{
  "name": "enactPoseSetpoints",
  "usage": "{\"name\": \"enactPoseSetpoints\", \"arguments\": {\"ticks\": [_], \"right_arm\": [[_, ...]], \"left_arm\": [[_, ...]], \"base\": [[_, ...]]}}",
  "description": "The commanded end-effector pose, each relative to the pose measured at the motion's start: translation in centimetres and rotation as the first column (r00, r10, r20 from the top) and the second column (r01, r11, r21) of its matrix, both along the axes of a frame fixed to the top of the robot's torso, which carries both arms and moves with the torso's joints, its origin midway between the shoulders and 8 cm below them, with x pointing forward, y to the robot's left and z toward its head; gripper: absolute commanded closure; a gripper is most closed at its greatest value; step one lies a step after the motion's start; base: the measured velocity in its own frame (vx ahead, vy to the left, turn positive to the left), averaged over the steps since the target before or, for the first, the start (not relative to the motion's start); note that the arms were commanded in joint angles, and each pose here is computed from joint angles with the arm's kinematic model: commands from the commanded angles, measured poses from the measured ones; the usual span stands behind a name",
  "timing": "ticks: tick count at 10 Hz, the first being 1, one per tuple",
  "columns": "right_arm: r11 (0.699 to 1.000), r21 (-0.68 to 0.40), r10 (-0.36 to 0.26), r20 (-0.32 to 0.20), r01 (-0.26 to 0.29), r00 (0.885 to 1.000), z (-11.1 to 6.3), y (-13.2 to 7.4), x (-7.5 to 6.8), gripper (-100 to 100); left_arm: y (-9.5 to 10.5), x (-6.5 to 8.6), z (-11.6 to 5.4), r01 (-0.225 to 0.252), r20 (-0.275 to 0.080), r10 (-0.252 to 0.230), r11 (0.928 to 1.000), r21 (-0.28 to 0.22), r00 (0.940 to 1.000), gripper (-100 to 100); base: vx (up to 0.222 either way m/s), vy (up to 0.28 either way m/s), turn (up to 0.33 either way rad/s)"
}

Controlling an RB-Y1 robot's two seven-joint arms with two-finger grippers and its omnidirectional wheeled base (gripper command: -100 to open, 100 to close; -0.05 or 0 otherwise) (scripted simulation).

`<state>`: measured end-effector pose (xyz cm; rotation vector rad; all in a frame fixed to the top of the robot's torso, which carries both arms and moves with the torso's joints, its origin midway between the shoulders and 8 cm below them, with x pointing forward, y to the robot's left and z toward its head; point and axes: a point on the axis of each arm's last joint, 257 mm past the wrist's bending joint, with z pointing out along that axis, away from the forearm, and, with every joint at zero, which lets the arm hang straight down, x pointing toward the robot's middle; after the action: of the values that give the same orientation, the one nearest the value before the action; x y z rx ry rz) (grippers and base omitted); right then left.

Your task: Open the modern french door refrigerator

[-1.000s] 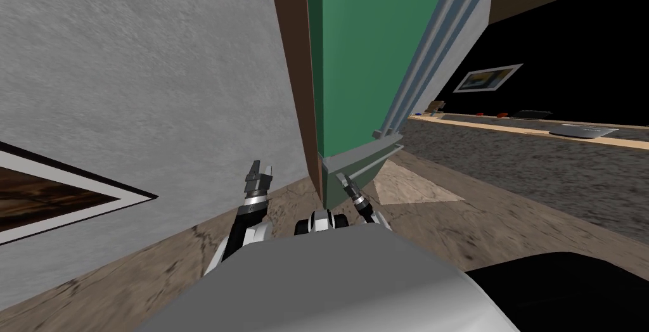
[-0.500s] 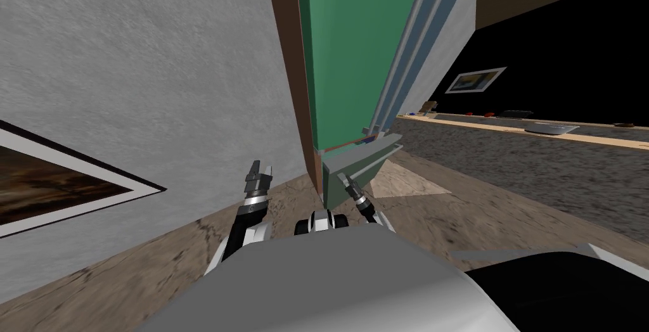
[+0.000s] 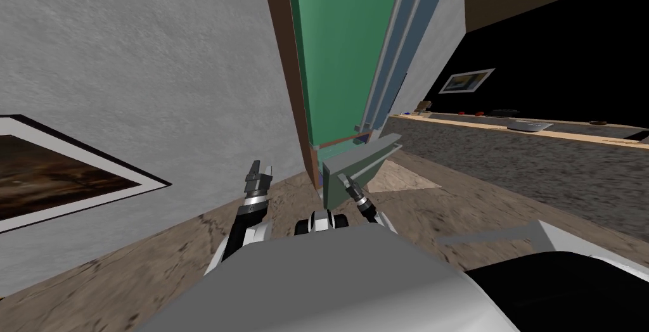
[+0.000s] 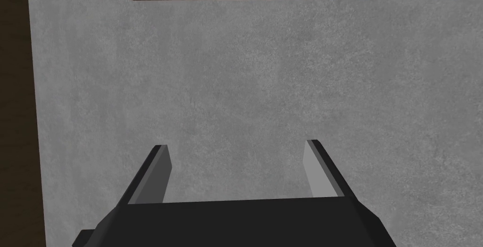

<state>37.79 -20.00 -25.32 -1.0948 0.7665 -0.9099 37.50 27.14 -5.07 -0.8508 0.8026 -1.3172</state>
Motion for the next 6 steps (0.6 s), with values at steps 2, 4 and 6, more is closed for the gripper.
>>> {"name": "enactPoseSetpoints", "arguments": {"ticks": [2, 4, 6], "right_arm": [[1.000, 0.000, 0.008, -0.007, -0.008, 1.000, -0.2, -0.1, -0.5, 100], [1.000, 0.002, 0.013, -0.007, -0.013, 1.000, -0.2, -0.2, -0.8, 100], [1.000, -0.002, 0.017, -0.005, -0.017, 1.000, 0.9, -0.9, 0.2, -100]], "left_arm": [[0.0, 0.0, 0.0, 0.000, 0.000, 0.000, 1.0000, 0.000, 1.0000, 0], [0.0, 0.0, 0.0, 0.000, 0.000, 0.000, 1.0000, 0.000, 1.0000, 0], [0.0, 0.0, 0.0, 0.000, 0.000, 0.000, 1.0000, 0.000, 1.0000, 0]], "base": [[-0.101, -0.037, -0.016], [-0.178, -0.079, -0.031], [-0.142, -0.060, -0.011]]}}
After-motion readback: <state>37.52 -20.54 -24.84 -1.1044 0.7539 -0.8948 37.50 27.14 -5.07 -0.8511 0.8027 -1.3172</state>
